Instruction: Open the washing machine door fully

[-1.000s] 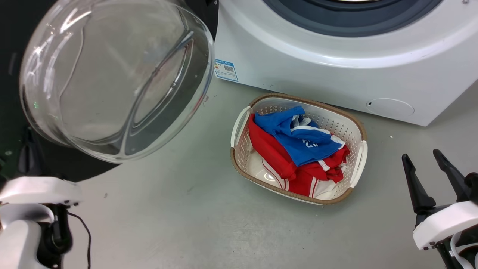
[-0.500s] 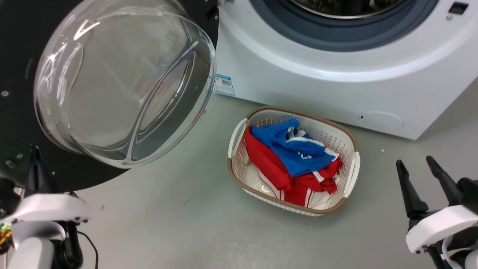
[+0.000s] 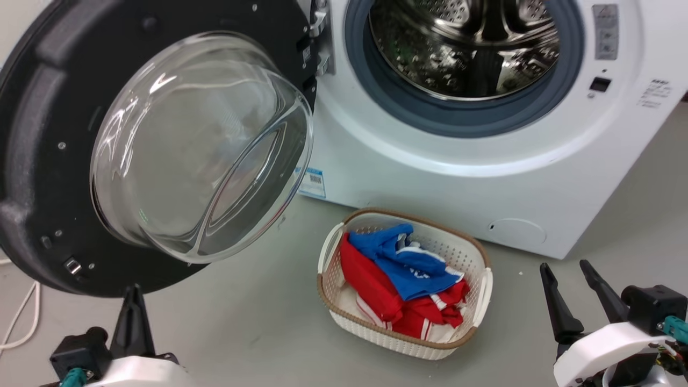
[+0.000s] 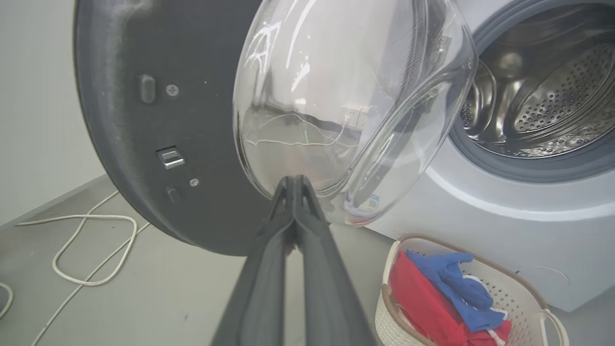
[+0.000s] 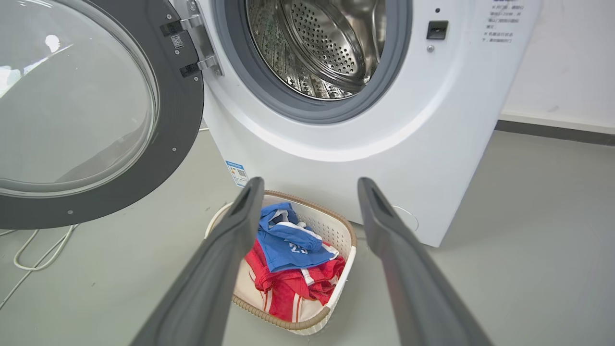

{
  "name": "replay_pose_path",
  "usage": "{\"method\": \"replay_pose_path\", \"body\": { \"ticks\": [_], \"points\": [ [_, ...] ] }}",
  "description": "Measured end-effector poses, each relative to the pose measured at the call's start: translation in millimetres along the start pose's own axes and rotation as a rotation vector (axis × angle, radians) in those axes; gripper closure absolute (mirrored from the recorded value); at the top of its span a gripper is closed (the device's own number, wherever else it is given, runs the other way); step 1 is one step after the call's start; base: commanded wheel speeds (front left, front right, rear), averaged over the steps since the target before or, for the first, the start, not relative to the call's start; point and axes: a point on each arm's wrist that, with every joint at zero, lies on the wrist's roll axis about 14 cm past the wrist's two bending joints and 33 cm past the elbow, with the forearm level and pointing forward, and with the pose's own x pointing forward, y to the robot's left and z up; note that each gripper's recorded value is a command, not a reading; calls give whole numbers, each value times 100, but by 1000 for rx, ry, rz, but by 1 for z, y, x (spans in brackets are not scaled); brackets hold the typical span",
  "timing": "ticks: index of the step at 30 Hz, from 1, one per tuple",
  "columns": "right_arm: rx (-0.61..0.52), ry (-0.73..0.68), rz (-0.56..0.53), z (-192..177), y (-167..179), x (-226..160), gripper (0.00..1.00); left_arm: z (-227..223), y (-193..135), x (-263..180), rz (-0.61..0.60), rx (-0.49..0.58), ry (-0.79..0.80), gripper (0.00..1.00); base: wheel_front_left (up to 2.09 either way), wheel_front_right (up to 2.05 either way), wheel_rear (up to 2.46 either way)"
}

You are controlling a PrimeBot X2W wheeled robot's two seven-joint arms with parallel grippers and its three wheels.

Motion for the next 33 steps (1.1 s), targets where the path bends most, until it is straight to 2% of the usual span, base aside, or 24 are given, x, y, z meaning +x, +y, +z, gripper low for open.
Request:
{"method": "replay_pose_path", "body": {
  "ticks": [2, 3, 4, 5, 6, 14, 24, 33],
  "points": [
    [-2, -14, -13, 4, -1, -6, 0, 1, -12, -3, -40, -3, -5, 100, 0, 0, 0],
    [-4, -19, -21, 6, -2, -9, 0, 3, -18, -3, -60, -4, -12, 89, 0, 0, 0],
    [-3, -24, -30, 7, -3, -13, 0, 4, -25, -4, -85, 0, -14, 57, 0, 0, 0],
    [-1, -28, -40, 8, -5, -16, 0, 5, -33, -4, -109, 0, -15, 20, 0, 0, 0],
    [0, -30, -49, 8, -7, -20, 0, 5, -41, -4, -133, 0, -12, 0, 0, 0, 0],
    [-7, -62, -132, 16, -26, -45, 0, 9, -99, -2, -312, 11, -21, 0, 0, 0, 0],
    [-21, -92, -233, 22, -51, -79, 0, 3, -155, 4, -475, 50, -15, 0, 0, 0, 0],
    [-33, -110, -332, 27, -77, -112, 0, -9, -193, 13, -567, 94, 3, 0, 0, 0, 0]
  ]
}}
